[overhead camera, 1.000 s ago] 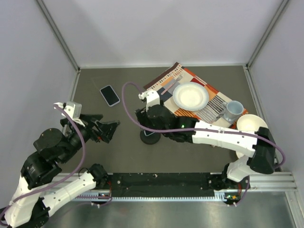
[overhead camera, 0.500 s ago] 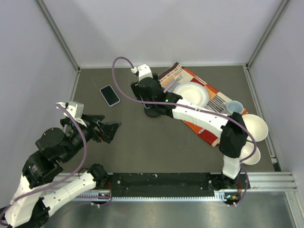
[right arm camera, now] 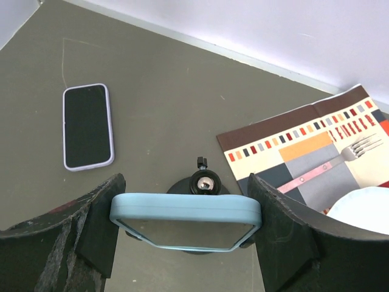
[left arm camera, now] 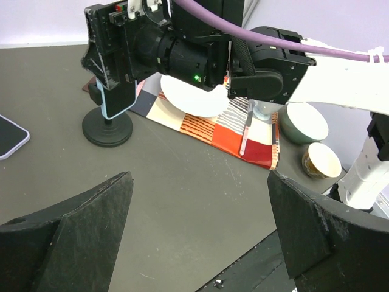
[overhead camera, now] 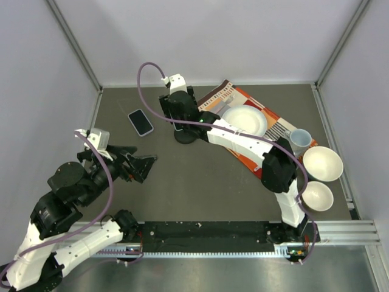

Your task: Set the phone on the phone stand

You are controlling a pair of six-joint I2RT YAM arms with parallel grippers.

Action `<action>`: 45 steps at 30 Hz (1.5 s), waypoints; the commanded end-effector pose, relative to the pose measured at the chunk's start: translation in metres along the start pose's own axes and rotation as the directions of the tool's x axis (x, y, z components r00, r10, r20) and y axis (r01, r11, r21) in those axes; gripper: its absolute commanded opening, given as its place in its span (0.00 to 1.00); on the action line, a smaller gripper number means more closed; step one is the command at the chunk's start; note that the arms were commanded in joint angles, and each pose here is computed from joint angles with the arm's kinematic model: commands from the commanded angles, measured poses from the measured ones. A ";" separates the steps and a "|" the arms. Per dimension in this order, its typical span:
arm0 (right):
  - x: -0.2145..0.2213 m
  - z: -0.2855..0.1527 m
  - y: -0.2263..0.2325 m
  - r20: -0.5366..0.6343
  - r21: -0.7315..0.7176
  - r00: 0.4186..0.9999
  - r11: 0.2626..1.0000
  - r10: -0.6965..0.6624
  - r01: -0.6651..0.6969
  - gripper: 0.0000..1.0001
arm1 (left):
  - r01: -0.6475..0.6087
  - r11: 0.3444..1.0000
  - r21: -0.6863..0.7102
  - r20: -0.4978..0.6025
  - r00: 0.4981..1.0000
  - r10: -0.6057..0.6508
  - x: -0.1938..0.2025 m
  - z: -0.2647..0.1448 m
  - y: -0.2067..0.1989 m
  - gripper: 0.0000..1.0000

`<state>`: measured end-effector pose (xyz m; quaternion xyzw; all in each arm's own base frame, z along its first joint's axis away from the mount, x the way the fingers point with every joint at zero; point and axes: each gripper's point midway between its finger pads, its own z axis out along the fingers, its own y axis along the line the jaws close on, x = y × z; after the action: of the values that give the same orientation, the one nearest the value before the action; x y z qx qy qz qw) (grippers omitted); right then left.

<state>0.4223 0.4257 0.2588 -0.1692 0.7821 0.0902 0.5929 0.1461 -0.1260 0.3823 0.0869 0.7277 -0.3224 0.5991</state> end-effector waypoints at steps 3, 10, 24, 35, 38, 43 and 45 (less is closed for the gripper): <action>-0.089 -0.008 -0.010 0.231 -0.028 0.958 0.985 0.172 -0.170 0.00 | 0.000 0.999 0.042 0.020 1.000 -0.001 -0.006 0.010 -0.010 0.97; -0.082 -0.008 -0.007 0.217 -0.049 0.960 0.984 0.179 -0.173 0.10 | -0.022 0.999 0.050 0.017 1.000 0.021 -0.006 0.012 -0.012 0.97; -0.068 -0.020 -0.013 0.178 -0.007 0.967 0.983 0.182 -0.184 0.50 | -0.016 0.994 0.106 0.023 1.000 0.014 -0.004 0.006 -0.019 0.98; -0.078 -0.037 -0.011 0.142 -0.006 0.965 0.975 0.219 -0.221 0.99 | 0.070 0.997 0.033 -0.076 0.995 -0.067 0.009 0.014 -0.015 0.99; -0.092 -0.049 -0.008 0.120 -0.046 0.969 0.976 0.218 -0.214 0.99 | 0.113 0.991 -0.078 -0.103 0.987 -0.121 0.013 0.016 -0.001 0.99; -0.113 -0.090 -0.019 0.134 -0.122 0.966 0.971 0.221 -0.205 0.99 | 0.244 0.934 -0.262 -0.052 0.963 -0.266 0.019 0.005 0.028 0.99; -0.116 -0.115 -0.028 0.135 -0.154 0.967 0.968 0.217 -0.196 0.99 | 0.272 0.904 -0.330 -0.015 0.956 -0.293 0.024 0.003 0.042 0.98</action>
<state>0.3994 0.4106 0.3302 -0.1170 0.7738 0.1604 0.6015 0.1585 -0.1298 0.3483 -0.0037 0.7984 -0.3023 0.5207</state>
